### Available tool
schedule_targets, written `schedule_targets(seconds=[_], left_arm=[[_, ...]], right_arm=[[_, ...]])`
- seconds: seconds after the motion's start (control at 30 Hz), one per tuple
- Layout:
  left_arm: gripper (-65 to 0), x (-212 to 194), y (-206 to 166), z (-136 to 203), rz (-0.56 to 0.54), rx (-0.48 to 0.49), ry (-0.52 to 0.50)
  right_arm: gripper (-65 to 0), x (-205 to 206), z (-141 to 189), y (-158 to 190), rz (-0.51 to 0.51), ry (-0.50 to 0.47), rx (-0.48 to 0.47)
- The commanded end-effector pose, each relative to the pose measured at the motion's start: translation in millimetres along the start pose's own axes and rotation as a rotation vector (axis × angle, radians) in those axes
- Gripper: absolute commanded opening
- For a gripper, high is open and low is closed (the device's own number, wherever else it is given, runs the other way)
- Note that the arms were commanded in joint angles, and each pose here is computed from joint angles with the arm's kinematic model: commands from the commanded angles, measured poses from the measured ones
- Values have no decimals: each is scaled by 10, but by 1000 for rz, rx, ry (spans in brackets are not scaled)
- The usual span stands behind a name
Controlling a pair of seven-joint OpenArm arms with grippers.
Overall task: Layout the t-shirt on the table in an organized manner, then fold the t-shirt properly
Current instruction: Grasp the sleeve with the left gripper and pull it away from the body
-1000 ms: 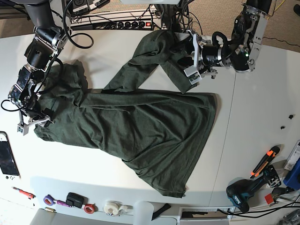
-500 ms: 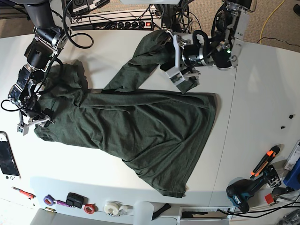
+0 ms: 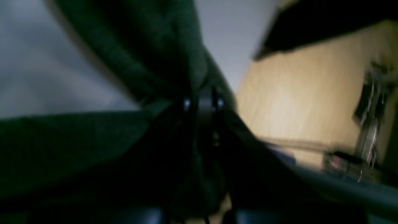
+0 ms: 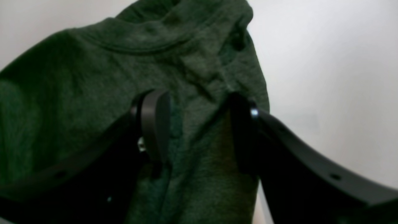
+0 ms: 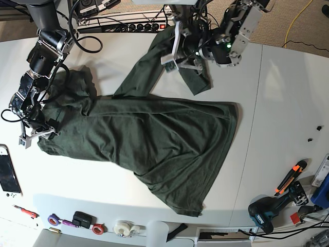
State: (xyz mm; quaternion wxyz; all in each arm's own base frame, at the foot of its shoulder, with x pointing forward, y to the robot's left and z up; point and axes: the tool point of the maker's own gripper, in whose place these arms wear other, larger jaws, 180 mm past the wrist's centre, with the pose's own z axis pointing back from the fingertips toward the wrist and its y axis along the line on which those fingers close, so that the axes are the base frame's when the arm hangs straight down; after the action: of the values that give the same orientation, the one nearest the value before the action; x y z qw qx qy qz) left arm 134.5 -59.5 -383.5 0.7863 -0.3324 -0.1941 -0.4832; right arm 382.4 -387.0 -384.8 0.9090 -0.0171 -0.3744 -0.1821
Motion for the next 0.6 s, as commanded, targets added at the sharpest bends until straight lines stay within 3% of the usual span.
schedule_targets(seconds=[0.0, 0.13, 0.3, 0.57], left_arm=[[-650, 178, -77, 112, -44, -24, -55], [-650, 237, -239, 495, -191, -55, -52], [-650, 226, -204, 893, -288, 18, -57], [-650, -5, 95, 1291, -223, 122, -26]], right_arm=[[-346, 40, 8, 13, 4, 5, 4], [-346, 67, 10, -10, 12, -8, -6], [-346, 101, 31, -102, 20, -14, -36], [-346, 229, 128, -458, 8, -39, -160]])
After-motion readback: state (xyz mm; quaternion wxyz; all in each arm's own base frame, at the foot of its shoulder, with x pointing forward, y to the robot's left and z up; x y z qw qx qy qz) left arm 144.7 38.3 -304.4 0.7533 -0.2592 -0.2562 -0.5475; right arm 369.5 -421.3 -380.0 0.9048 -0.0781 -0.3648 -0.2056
